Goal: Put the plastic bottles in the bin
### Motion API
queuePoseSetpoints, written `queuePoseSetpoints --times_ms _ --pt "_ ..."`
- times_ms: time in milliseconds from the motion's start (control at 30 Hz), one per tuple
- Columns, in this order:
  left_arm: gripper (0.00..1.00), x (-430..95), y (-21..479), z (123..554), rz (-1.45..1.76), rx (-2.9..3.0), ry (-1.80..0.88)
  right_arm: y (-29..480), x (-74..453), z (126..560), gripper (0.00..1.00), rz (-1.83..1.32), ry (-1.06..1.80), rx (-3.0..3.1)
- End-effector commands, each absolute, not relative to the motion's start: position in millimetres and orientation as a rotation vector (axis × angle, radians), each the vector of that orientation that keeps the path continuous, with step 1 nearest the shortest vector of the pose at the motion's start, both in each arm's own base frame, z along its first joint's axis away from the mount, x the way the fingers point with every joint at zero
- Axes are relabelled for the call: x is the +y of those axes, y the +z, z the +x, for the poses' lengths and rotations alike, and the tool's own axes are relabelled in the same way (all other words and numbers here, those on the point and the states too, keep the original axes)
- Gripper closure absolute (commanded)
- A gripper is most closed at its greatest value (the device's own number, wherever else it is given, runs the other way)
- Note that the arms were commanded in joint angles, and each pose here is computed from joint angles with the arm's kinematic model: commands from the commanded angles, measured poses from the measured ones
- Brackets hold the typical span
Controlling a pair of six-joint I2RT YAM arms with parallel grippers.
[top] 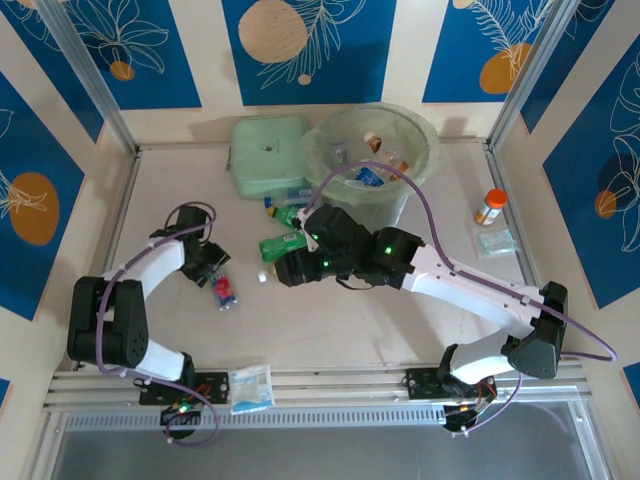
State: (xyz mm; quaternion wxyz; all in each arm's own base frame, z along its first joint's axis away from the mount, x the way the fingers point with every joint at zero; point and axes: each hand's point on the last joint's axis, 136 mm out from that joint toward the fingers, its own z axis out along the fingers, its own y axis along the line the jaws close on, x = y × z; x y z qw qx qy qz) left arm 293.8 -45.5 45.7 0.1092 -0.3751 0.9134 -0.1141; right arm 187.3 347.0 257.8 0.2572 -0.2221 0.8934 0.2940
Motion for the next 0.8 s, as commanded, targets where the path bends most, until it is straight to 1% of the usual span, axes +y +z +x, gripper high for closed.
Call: queuePoseSetpoints --times_ms 0,167,333,500,600,767 --pt "0.55 -59 65 294 -1.054 2.679 -0.452 260 351 187 0.29 -0.584 0.836 2.435" --pt "0.54 -82 118 309 -0.969 2.546 -0.72 272 363 186 0.27 -0.596 0.922 2.417" --pt "0.52 -121 198 331 -0.842 2.299 -1.134 283 382 195 0.24 -0.579 1.018 2.425" --pt "0.5 -151 266 331 -0.646 2.165 -1.285 290 400 214 0.21 -0.572 1.05 2.445" --pt "0.5 -165 288 327 -0.567 2.136 -1.338 293 404 226 0.21 -0.568 0.998 2.453" --pt "0.49 -178 295 323 -0.551 2.119 -1.448 298 402 242 0.21 -0.531 0.962 2.44"
